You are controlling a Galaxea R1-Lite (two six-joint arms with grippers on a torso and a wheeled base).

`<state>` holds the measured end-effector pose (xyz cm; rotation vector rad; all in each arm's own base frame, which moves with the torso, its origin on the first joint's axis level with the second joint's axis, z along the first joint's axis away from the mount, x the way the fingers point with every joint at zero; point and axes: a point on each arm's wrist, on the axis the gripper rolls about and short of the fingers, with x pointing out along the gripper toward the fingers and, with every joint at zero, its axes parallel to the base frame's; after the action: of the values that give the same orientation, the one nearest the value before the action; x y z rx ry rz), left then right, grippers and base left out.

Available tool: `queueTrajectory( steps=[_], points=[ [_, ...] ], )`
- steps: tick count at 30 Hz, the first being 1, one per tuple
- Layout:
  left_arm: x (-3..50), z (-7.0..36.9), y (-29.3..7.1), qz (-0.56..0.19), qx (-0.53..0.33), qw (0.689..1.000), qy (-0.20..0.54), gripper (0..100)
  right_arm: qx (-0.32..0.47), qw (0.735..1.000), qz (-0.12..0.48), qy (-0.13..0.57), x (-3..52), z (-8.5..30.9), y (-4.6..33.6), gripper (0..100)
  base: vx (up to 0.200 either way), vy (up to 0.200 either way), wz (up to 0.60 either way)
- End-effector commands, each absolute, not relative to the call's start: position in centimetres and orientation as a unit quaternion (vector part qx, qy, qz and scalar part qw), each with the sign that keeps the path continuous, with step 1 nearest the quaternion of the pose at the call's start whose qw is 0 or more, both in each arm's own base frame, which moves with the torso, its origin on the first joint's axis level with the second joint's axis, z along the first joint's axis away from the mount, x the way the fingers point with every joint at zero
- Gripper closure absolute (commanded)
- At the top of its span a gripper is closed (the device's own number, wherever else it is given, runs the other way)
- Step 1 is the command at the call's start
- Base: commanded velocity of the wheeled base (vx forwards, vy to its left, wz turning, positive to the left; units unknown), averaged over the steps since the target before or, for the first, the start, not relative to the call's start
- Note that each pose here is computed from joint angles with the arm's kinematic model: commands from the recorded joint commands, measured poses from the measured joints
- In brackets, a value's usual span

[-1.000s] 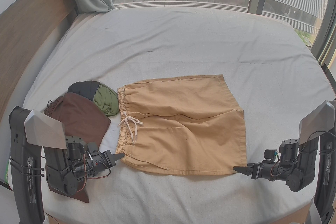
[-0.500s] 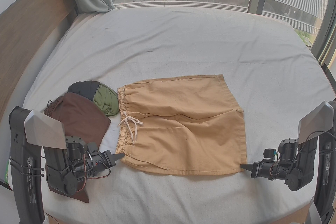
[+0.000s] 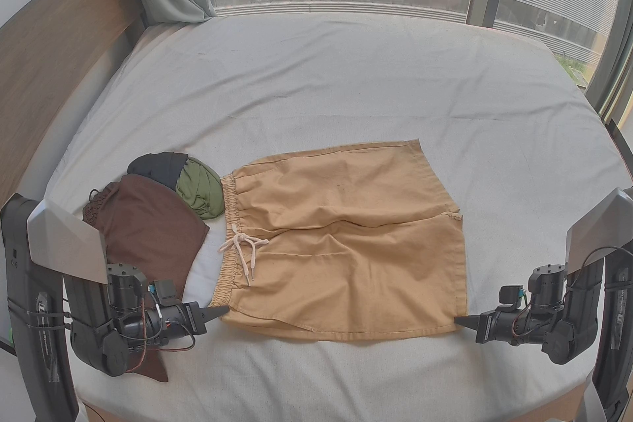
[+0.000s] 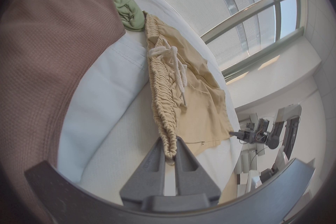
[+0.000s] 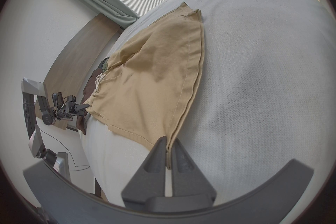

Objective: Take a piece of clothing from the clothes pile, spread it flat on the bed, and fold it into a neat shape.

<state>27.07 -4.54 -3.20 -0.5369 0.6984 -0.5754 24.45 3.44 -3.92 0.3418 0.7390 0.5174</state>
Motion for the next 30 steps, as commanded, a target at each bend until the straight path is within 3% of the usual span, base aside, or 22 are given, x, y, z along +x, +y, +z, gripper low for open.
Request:
queueTrajectory(
  steps=[1,30],
  points=[
    [26.1,-3.1,-3.7,-0.278,-0.244,0.865,0.339,100,0.148,0.887,0.257,0.353,23.8,-3.4,3.4,100,0.000,0.000,0.00],
    [23.6,-3.1,-2.8,-0.302,-0.216,0.856,0.359,100,0.103,0.877,0.281,0.375,21.0,-2.9,3.2,100,0.000,0.000,0.00]
  ],
)
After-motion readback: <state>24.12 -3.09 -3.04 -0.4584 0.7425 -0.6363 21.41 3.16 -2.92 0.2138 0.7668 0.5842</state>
